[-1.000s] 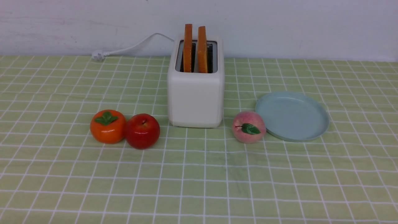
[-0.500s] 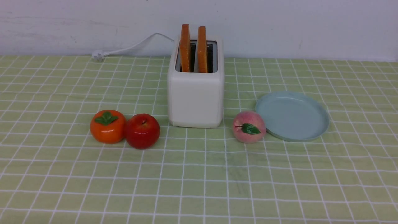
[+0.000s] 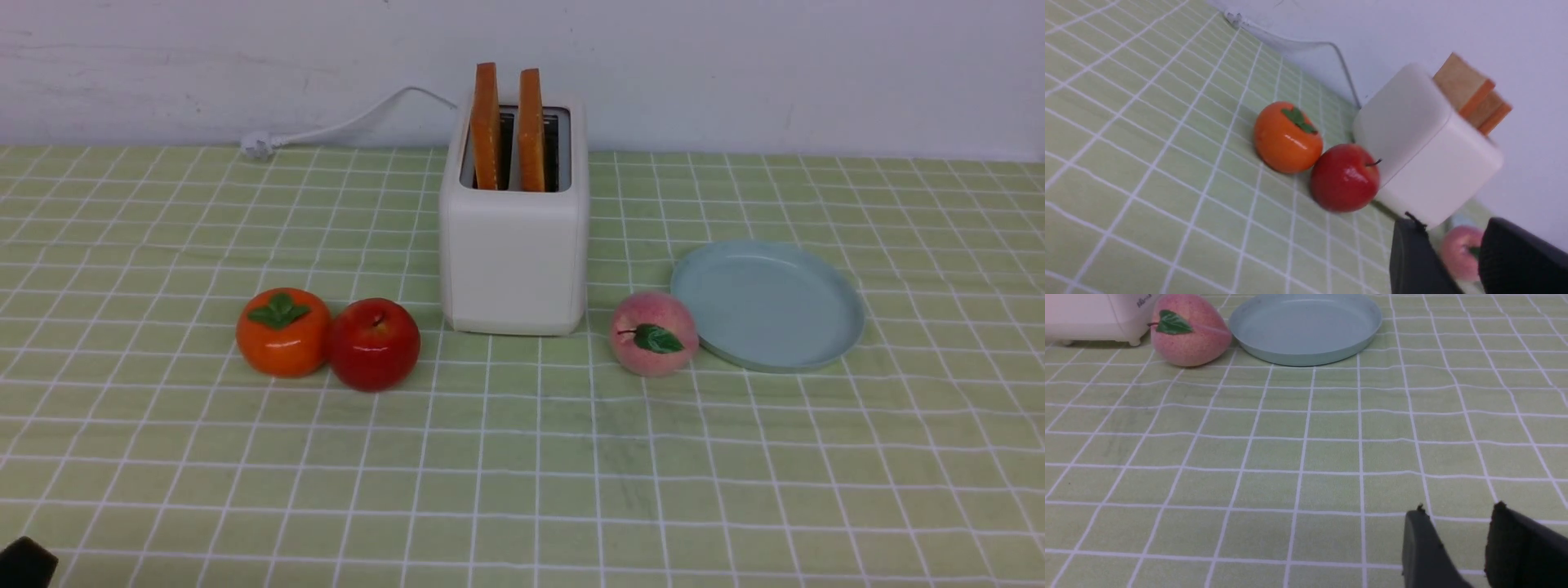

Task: Take toasted bread from bread machine on green coffee tablecloth place on plate.
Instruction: 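Reach for a toast slice standing in the toaster with the left gripper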

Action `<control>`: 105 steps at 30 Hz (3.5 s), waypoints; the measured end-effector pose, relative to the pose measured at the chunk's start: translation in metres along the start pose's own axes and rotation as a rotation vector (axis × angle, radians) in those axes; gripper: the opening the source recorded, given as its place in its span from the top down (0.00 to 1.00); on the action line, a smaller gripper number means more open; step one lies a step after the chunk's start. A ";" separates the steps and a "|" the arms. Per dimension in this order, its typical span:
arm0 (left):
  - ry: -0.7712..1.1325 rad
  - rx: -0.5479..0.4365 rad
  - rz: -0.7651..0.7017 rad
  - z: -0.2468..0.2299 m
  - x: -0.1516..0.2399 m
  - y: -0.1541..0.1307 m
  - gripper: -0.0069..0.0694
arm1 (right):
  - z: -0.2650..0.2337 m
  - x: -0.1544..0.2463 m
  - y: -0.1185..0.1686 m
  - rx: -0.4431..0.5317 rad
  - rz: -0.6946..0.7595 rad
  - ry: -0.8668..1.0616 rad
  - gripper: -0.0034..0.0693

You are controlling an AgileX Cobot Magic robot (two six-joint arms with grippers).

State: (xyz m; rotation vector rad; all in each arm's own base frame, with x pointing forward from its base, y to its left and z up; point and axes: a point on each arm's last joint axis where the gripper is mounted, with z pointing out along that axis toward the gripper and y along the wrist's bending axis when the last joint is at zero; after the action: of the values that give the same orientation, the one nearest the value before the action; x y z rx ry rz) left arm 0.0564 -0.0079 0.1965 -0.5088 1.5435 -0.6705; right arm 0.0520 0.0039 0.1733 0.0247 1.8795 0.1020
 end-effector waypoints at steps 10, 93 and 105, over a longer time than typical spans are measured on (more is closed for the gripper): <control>-0.156 0.083 -0.272 -0.004 -0.025 -0.015 0.64 | 0.000 -0.012 0.006 -0.098 0.421 -0.143 0.62; 0.081 0.007 0.564 0.417 0.005 -0.185 0.76 | -0.026 -0.169 0.047 -0.378 -0.010 -0.084 0.90; 0.062 0.300 0.479 0.348 -0.083 -0.266 0.76 | -0.026 -0.168 0.048 -0.383 -0.011 -0.077 0.94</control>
State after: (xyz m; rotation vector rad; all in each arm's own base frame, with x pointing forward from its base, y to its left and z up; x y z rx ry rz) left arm 0.3902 -0.1846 0.4341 0.1103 1.5131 -0.5317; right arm 0.0769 0.0381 0.3451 -0.2411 1.7566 0.4446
